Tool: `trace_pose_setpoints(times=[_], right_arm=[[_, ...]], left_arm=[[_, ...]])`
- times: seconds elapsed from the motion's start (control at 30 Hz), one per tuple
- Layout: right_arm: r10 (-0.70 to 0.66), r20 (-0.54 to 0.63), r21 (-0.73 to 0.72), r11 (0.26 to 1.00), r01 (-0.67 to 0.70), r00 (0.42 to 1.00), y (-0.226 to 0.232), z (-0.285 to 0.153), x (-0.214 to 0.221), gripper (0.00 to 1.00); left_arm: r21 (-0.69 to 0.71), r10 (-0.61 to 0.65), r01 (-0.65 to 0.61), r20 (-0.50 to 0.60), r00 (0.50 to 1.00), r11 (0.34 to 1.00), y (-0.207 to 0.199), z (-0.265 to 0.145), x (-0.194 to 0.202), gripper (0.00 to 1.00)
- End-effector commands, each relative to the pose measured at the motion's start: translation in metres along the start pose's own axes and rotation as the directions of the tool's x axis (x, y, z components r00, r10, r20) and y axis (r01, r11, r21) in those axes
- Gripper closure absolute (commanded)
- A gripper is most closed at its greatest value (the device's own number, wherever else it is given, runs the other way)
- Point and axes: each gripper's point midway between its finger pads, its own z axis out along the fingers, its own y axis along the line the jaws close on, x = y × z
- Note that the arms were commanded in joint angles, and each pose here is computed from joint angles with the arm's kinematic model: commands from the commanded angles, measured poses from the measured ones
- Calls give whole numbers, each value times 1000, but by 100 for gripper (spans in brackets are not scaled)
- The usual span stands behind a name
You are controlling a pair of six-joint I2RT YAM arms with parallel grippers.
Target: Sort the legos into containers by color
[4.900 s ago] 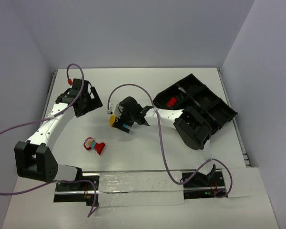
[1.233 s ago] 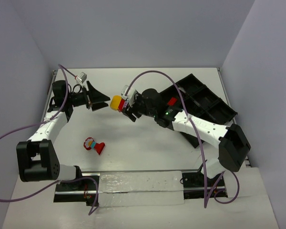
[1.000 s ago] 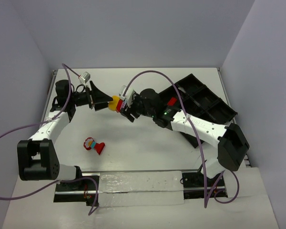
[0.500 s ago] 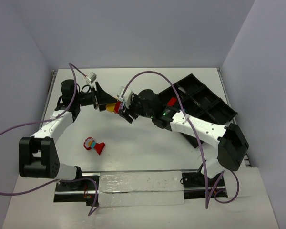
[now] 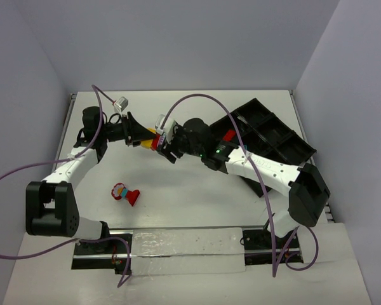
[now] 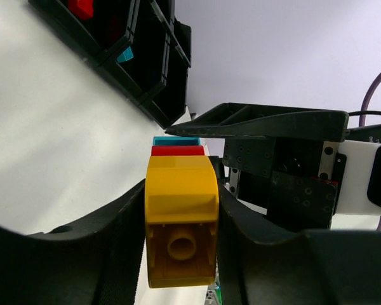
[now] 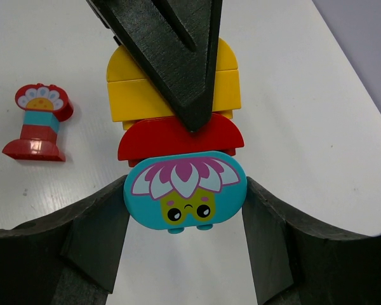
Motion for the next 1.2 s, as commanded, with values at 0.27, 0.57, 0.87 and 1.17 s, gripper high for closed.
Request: trace_pose_setpoints(times=[0.27, 0.57, 0.87, 1.17], right_arm=[[27, 63, 4, 1000, -27, 998, -3, 1, -32, 16], [80, 62, 110, 990, -86, 995, -17, -33, -33, 0], [391, 184, 177, 889, -422, 902, -54, -93, -44, 0], [665, 38, -167, 740, -651, 746, -37, -60, -47, 10]], left_arm=[[-3, 54, -54, 16, 998, 999, -6, 1, -6, 100], [-40, 6, -4, 46, 999, 999, 8, 0, -10, 100], [-46, 1, 3, 72, 997, 999, 10, -7, -18, 100], [24, 17, -18, 78, 997, 1000, -8, -13, -19, 100]])
